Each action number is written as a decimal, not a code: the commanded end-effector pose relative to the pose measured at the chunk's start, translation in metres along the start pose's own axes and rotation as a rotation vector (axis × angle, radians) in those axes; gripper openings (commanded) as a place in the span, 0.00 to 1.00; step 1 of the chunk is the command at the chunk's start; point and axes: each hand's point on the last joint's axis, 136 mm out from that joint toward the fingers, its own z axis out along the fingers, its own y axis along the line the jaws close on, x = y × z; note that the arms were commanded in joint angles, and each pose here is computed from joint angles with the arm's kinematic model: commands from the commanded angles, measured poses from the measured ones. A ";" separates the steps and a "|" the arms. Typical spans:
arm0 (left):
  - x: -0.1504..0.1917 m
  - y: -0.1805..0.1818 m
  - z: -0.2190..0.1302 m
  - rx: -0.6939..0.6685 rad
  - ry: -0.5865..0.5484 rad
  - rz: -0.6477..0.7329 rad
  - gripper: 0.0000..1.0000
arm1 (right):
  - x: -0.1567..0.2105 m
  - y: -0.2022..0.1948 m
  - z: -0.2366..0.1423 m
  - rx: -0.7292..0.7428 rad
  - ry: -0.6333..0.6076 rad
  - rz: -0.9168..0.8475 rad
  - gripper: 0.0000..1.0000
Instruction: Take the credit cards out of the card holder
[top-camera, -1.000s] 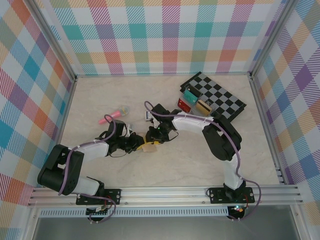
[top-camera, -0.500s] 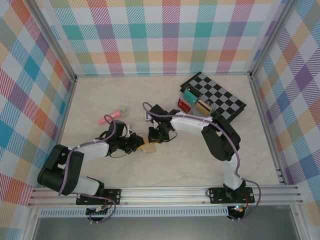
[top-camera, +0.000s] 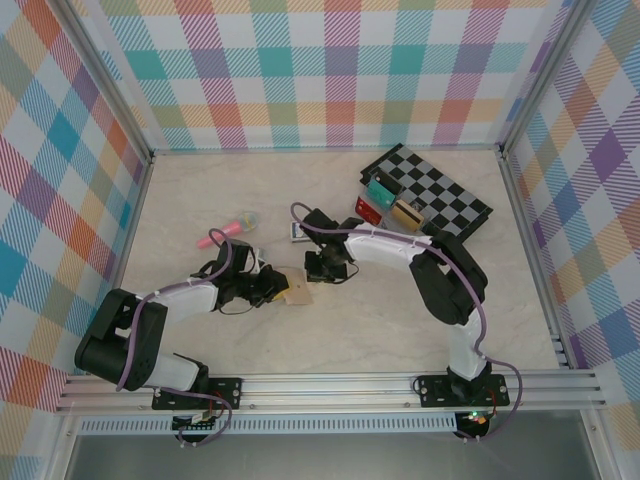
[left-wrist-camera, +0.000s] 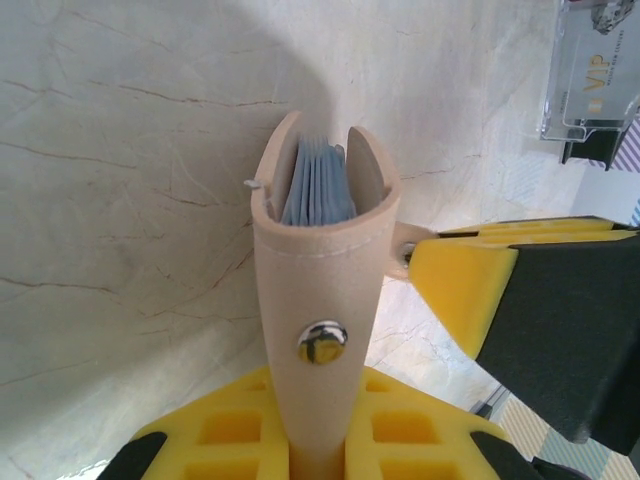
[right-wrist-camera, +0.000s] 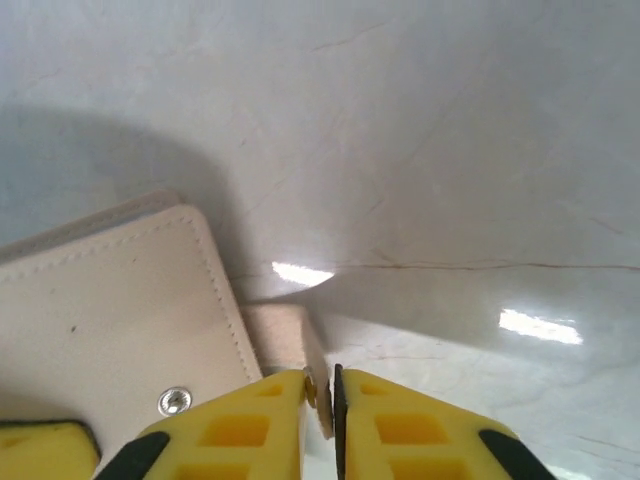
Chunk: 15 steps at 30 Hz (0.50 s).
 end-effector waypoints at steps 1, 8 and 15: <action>0.003 0.005 -0.002 -0.042 0.016 0.010 0.00 | 0.003 -0.008 -0.001 0.031 0.020 -0.020 0.24; 0.004 0.011 0.001 -0.080 0.040 -0.008 0.11 | 0.003 0.001 0.010 -0.001 0.070 -0.055 0.29; -0.002 0.010 -0.001 -0.108 0.026 -0.037 0.48 | 0.001 0.016 0.013 -0.079 0.077 -0.087 0.15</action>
